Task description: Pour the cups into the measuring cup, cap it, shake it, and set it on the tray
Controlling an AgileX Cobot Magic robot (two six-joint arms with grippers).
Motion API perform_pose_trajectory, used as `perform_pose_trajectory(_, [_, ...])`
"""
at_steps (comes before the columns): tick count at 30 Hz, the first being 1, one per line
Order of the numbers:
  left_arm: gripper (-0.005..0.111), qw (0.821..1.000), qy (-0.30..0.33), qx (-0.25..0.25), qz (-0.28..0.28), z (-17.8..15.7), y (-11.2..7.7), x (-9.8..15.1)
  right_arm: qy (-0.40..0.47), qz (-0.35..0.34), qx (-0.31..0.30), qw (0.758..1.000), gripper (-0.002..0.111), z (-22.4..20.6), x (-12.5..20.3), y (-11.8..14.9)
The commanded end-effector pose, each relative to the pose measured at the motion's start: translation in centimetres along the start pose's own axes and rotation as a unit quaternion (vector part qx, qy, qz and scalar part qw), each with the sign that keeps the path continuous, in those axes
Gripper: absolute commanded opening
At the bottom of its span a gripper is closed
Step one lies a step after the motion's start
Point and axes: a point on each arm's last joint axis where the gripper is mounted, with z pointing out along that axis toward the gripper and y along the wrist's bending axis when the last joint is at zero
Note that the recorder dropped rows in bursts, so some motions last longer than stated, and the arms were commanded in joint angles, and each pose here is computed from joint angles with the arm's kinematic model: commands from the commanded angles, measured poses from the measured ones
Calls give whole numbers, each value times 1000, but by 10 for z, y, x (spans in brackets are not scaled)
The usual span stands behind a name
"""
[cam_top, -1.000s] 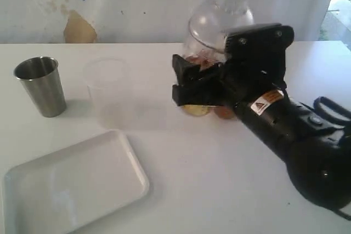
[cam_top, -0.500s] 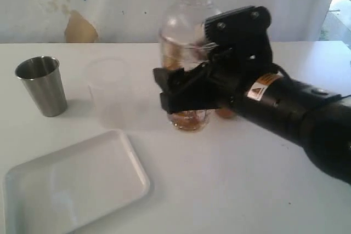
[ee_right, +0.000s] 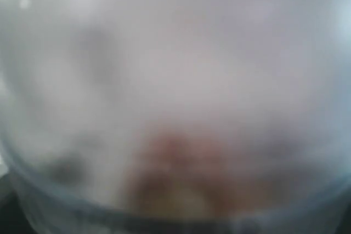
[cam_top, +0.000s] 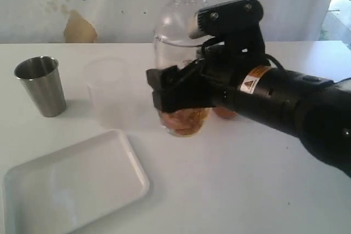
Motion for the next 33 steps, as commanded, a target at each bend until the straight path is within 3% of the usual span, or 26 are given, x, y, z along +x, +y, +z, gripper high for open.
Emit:
perform_pose_trajectory(1, [0,1000,-5,0,-1,0,0,0,-60,-55,-8,997,0,2,-13,6])
perform_pose_trajectory(2, [0,1000,-4,0,-1,0,0,1,-58,113,46,991,0,4,-16,-15])
perform_pose_trajectory(3, [0,1000,-4,0,-1,0,0,1,-40,58,7,997,0,3,-16,-2])
perform_pose_trajectory(4, [0,1000,-4,0,-1,0,0,1,-38,-120,-83,989,0,-4,-16,36])
perform_pose_trajectory(5, [0,1000,-4,0,-1,0,0,1,-55,-105,-65,991,0,-1,-18,30])
perform_pose_trajectory(6, [0,1000,-6,0,-1,0,0,0,-79,94,32,992,0,7,-25,-7])
perform_pose_trajectory(7, [0,1000,-6,0,-1,0,0,0,-61,123,25,990,0,6,-26,-6])
perform_pose_trajectory(8, [0,1000,-5,0,-1,0,0,0,-36,-70,-66,995,0,-1,-26,32])
perform_pose_trajectory(9, [0,1000,-5,0,-1,0,0,0,-55,-126,-83,987,0,-3,-26,39])
perform_pose_trajectory(10, [0,1000,-6,0,-1,0,0,0,-92,44,7,995,0,5,-33,3])
perform_pose_trajectory(11, [0,1000,-5,0,-1,0,0,0,-83,136,30,987,0,7,-33,-8])
perform_pose_trajectory(13, [0,1000,-4,0,-1,0,0,1,-47,-93,-76,992,0,3,-29,37])
perform_pose_trajectory(14, [0,1000,-4,0,-1,0,0,1,-70,-25,-29,997,0,10,-32,19])
perform_pose_trajectory(15, [0,1000,-5,0,-1,0,0,0,-73,140,38,987,0,14,-32,-8])
perform_pose_trajectory(16, [0,1000,-4,0,-1,0,0,1,-48,103,1,993,0,13,-33,6])
perform_pose_trajectory(17, [0,1000,-4,0,-1,0,0,1,-42,-75,-80,993,0,5,-31,43])
perform_pose_trajectory(18, [0,1000,-4,0,-1,0,0,1,-59,-138,-94,984,0,5,-29,50])
perform_pose_trajectory(19, [0,1000,-4,0,-1,0,0,1,-79,-86,-55,992,0,12,-32,35])
perform_pose_trajectory(21, [0,1000,-5,0,-1,0,0,0,-72,116,23,990,0,17,-35,5])
perform_pose_trajectory(24, [0,1000,-4,0,-1,0,0,1,-65,-134,-71,986,0,6,-35,44])
perform_pose_trajectory(25, [0,1000,-4,0,-1,0,0,1,-91,-111,-43,989,0,11,-37,36])
perform_pose_trajectory(27, [0,1000,-4,0,-1,0,0,1,-88,92,48,991,0,17,-39,-1])
perform_pose_trajectory(28, [0,1000,-4,0,-1,0,0,1,-53,86,22,995,0,16,-39,5])
perform_pose_trajectory(30, [0,1000,-4,0,-1,0,0,1,-35,-105,-42,993,0,13,-37,30])
perform_pose_trajectory(31, [0,1000,-4,0,-1,0,0,1,-53,-127,-34,990,0,18,-33,29])
perform_pose_trajectory(33, [0,1000,-5,0,-1,0,0,0,-79,15,63,995,0,29,-33,-8])
